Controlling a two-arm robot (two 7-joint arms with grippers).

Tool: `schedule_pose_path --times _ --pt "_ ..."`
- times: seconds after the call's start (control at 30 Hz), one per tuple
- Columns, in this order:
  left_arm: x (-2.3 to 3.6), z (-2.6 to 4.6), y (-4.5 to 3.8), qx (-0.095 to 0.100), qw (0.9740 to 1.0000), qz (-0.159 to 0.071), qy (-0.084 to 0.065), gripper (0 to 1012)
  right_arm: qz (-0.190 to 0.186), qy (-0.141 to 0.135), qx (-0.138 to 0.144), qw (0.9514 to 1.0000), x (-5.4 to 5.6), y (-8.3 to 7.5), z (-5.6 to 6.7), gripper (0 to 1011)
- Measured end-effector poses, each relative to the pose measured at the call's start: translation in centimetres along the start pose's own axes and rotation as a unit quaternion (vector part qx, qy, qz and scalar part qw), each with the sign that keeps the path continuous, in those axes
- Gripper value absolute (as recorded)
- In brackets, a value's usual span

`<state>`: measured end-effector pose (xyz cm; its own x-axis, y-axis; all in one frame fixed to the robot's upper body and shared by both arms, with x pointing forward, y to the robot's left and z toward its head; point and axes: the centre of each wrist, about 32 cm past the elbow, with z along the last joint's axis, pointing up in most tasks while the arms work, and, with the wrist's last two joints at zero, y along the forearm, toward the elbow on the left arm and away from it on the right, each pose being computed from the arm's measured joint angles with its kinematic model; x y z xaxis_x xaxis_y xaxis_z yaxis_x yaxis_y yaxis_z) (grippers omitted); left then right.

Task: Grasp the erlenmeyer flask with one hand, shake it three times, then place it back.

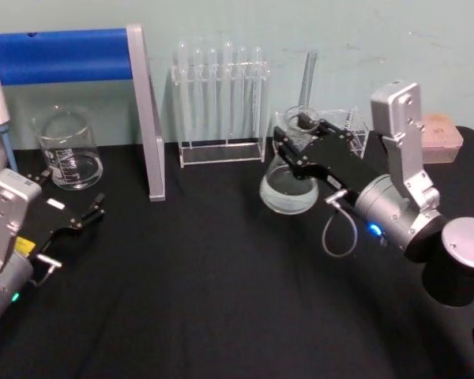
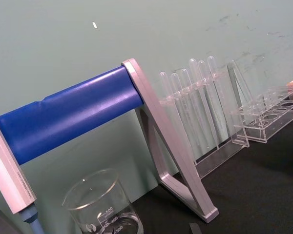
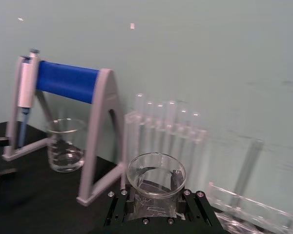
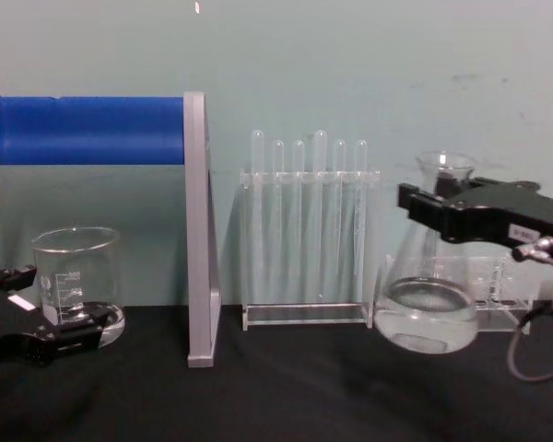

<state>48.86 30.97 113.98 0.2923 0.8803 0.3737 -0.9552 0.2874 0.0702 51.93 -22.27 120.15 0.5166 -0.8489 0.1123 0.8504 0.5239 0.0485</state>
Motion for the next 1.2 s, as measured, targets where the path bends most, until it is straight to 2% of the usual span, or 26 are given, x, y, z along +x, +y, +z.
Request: schedule_pose_path --times 0.17,0.3,0.5,0.63,0.7,1.0,1.2 --pt "0.00 0.00 0.00 0.000 1.0000 0.000 0.000 1001 0.027 0.007 0.005 0.9996 -1.1 0.3 0.2 449" --pt "0.00 0.00 0.00 0.000 1.0000 0.000 0.000 1001 0.061 0.016 0.010 0.9979 -2.4 0.5 0.4 449" --pt "0.00 0.00 0.00 0.000 1.0000 0.000 0.000 1001 0.121 0.031 0.015 0.9921 -4.7 0.8 0.6 449" --pt "0.00 0.00 0.00 0.000 1.0000 0.000 0.000 1001 0.147 0.035 0.013 0.9885 -5.7 0.7 0.6 449" --pt "0.00 0.00 0.00 0.000 1.0000 0.000 0.000 1002 0.172 0.038 0.011 0.9843 -6.5 0.5 0.6 449" --pt "0.00 0.00 0.00 0.000 1.0000 0.000 0.000 1001 0.220 0.046 0.005 0.9745 -8.0 0.1 0.6 449" --pt "0.00 0.00 0.00 0.000 1.0000 0.000 0.000 1001 0.213 0.045 0.006 0.9760 -7.9 0.2 0.6 449"
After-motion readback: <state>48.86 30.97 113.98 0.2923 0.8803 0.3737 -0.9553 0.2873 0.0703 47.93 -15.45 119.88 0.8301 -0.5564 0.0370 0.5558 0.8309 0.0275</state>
